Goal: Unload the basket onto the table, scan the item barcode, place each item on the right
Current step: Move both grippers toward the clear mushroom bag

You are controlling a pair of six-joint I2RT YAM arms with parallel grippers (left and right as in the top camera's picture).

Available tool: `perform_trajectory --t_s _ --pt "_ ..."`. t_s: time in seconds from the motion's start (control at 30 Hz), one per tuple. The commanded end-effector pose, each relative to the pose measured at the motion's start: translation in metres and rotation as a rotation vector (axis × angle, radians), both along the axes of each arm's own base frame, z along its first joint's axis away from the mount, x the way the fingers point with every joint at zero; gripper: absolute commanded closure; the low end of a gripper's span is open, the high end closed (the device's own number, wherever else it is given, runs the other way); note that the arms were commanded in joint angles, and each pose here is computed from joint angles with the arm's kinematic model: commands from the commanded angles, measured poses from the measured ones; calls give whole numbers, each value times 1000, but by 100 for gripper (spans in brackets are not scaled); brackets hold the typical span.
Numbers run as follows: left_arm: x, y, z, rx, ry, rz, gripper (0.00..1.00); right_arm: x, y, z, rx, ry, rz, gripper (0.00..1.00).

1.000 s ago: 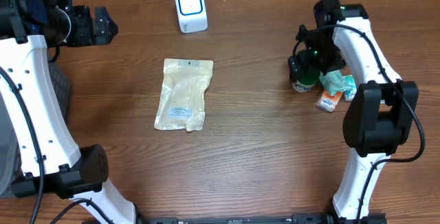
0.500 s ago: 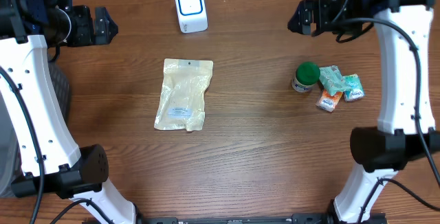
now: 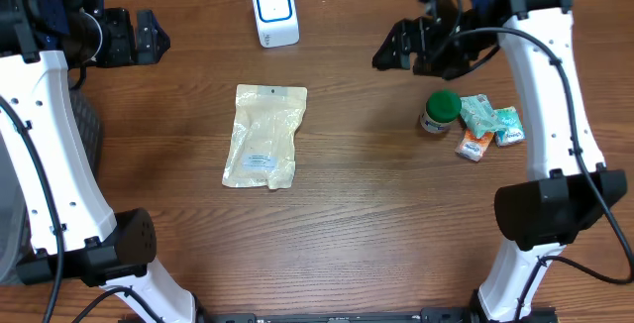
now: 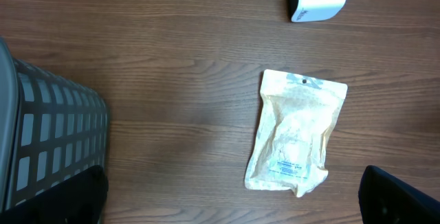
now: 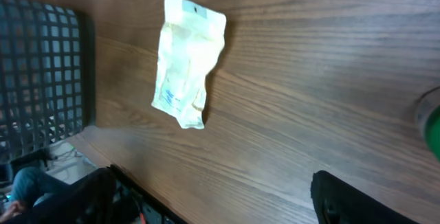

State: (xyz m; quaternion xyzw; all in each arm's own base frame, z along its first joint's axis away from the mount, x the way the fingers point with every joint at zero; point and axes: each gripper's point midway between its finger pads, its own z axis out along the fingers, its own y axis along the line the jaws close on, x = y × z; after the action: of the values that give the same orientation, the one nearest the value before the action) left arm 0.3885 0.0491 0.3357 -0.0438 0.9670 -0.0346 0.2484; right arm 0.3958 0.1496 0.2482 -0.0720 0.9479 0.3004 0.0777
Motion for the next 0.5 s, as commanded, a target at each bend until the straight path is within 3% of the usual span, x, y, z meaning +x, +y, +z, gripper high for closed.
perform_trajectory --t_s 0.0,0.3,0.47 --pt "1 1 -3 11 8 -11 0 -1 0 -18 2 44 -1 12" --pt "1 1 -3 11 7 -11 1 -5 0 -57 -7 119 -6 15" --pt "17 4 7 25 -68 -11 0 -5 2 -60 -8 124 -2 15"
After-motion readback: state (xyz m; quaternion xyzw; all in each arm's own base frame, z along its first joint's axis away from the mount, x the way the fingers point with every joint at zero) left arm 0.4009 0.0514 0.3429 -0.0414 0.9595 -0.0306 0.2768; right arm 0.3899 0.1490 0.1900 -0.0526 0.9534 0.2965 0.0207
